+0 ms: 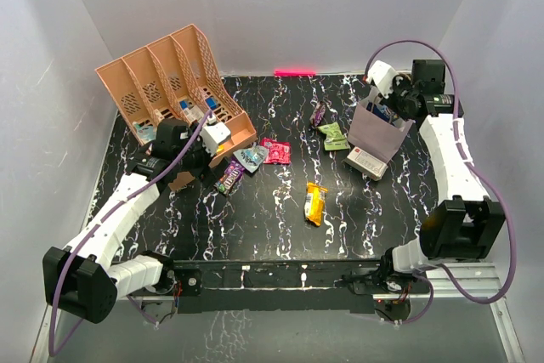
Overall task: Place the snacks into the paper bag
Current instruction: Place the snack in the paper bag.
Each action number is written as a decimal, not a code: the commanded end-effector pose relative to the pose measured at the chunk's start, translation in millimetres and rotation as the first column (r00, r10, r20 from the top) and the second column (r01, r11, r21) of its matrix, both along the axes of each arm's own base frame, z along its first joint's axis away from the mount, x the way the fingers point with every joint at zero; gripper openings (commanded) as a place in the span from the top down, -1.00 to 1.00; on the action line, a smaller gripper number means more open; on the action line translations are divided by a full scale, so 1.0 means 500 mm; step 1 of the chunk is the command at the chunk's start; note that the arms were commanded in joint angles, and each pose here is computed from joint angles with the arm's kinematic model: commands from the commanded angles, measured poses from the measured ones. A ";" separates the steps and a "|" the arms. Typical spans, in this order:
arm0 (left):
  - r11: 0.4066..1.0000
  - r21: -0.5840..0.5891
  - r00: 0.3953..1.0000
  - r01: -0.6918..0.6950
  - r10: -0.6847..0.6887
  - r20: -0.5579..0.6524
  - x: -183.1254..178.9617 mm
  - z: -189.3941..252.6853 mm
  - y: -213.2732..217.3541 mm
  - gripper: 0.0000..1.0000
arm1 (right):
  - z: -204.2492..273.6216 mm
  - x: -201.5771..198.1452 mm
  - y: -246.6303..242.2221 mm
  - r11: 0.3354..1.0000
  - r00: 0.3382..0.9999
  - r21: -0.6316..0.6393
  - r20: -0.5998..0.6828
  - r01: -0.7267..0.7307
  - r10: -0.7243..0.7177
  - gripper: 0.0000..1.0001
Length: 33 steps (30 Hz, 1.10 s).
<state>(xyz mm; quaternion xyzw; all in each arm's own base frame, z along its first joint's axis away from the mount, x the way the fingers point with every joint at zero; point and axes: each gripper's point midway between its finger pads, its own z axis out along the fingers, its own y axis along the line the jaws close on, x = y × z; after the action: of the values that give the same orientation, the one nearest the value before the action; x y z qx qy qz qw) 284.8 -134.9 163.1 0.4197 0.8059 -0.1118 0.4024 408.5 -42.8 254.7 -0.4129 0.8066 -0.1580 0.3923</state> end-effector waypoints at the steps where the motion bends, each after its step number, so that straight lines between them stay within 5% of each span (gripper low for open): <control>1: 1.000 -0.015 1.000 0.020 -0.020 -0.006 -0.009 -0.007 -0.003 -0.97 | 0.045 0.041 -0.001 0.999 0.995 -0.023 0.085 -0.043 0.045 0.84; 13: 1.000 -0.017 1.000 0.021 -0.021 -0.015 -0.009 -0.012 -0.003 -0.97 | 0.025 0.069 -0.013 0.999 0.997 -0.010 0.062 -0.040 0.040 0.82; 23: 1.000 -0.018 0.999 0.024 -0.024 -0.022 -0.007 -0.015 -0.005 -0.97 | 0.050 0.060 -0.011 0.999 0.995 0.030 0.090 -0.039 0.036 0.36; 33: 1.000 -0.013 1.000 -0.010 0.010 -0.020 0.002 -0.027 0.000 -0.97 | 0.134 0.043 -0.001 0.993 0.983 0.121 0.180 0.006 -0.028 0.24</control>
<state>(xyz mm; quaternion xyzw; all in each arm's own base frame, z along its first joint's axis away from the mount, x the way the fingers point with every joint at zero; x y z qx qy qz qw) 284.2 -135.1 154.0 0.4193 0.8091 -0.1178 0.3945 427.1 -45.5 244.2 -0.4016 0.8160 -0.1214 0.3976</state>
